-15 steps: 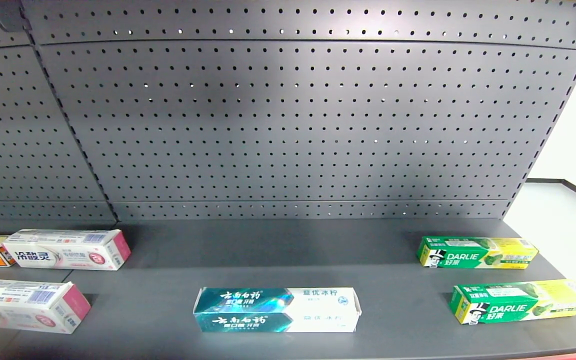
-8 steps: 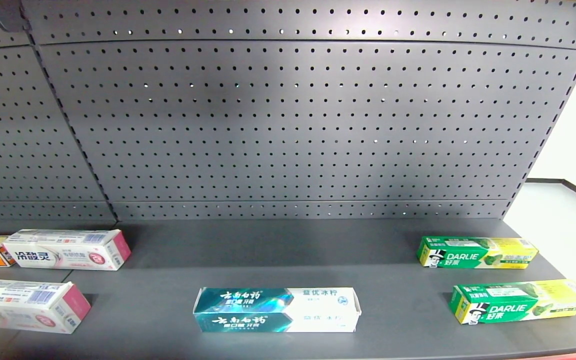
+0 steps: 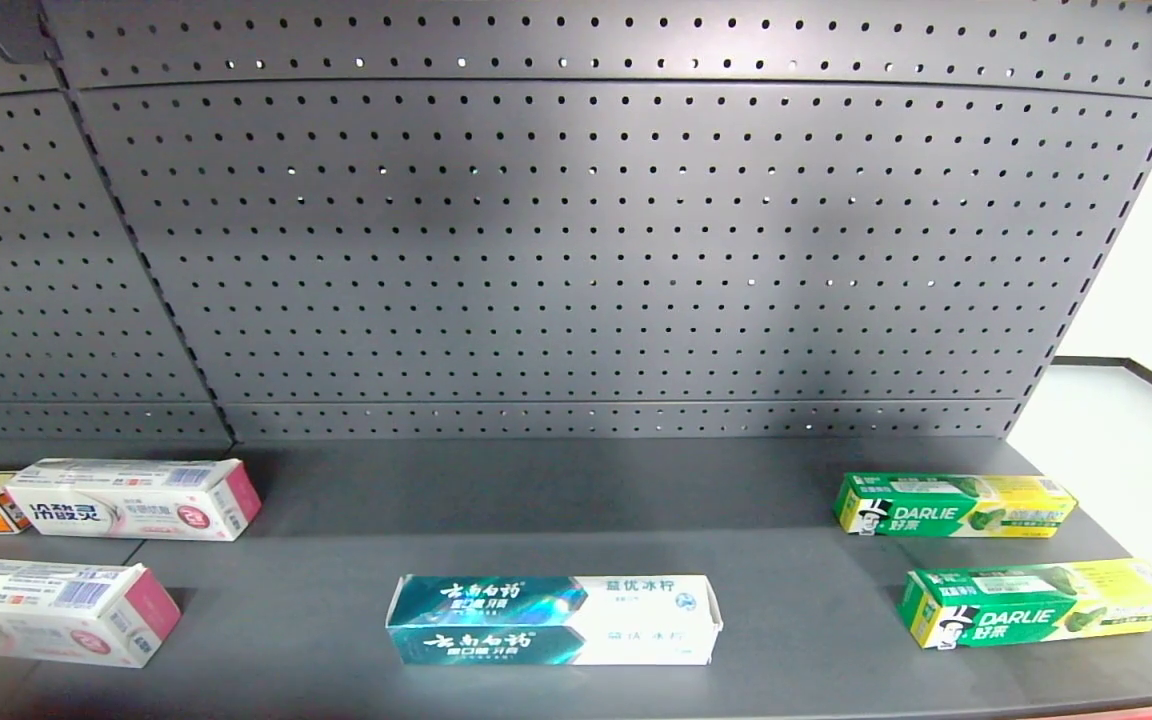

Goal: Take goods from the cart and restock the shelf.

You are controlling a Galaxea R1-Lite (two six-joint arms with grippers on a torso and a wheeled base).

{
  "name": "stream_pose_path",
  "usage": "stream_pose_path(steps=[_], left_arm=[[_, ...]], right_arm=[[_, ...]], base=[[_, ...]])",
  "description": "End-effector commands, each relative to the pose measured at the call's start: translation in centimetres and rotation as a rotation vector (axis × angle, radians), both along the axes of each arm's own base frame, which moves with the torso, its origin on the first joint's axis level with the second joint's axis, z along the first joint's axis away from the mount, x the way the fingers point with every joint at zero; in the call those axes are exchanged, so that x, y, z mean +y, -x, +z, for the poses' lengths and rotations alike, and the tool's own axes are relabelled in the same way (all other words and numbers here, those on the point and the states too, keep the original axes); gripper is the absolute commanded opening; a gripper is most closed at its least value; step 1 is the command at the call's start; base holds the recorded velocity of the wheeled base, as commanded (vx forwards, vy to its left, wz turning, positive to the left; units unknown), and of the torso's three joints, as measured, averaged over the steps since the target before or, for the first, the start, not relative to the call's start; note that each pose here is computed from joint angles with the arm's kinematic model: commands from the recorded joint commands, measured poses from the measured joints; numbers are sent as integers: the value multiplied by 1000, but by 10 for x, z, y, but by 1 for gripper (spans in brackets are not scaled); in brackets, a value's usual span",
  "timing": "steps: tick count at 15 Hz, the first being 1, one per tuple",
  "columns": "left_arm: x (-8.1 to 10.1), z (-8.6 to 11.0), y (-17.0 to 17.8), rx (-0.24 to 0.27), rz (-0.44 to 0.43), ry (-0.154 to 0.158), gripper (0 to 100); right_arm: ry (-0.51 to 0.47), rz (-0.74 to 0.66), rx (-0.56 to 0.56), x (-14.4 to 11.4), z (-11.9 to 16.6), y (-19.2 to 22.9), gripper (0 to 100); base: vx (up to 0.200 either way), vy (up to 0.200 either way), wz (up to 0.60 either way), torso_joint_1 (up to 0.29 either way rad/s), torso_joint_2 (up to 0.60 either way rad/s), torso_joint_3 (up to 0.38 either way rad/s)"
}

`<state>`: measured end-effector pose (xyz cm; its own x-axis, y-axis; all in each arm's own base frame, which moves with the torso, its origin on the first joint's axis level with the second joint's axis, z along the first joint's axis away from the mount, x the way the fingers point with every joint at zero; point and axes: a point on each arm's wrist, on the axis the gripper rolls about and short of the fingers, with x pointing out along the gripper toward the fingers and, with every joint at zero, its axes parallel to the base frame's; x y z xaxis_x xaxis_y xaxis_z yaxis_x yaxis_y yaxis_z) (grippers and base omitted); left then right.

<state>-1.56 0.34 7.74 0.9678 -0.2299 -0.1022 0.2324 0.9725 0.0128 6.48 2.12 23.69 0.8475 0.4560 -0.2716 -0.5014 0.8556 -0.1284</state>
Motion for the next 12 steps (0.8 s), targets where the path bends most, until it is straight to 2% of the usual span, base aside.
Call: stream_pose_path(steps=[1, 4, 6, 12], left_arm=[[0, 0, 0, 5, 0, -1, 100], [0, 0, 0, 5, 0, -1, 100], [0, 0, 0, 5, 0, 0, 100], [0, 0, 0, 5, 0, -1, 100]], right_arm=[[23, 15, 90, 10, -6, -36, 0], [48, 63, 109, 17, -8, -45, 0], [76, 164, 92, 27, -9, -43, 0], [144, 270, 72, 42, 0, -53, 0]], base=[[0, 0, 0, 0, 0, 0], [0, 0, 0, 0, 0, 0], [0, 0, 0, 0, 0, 0], [0, 0, 0, 0, 0, 0]])
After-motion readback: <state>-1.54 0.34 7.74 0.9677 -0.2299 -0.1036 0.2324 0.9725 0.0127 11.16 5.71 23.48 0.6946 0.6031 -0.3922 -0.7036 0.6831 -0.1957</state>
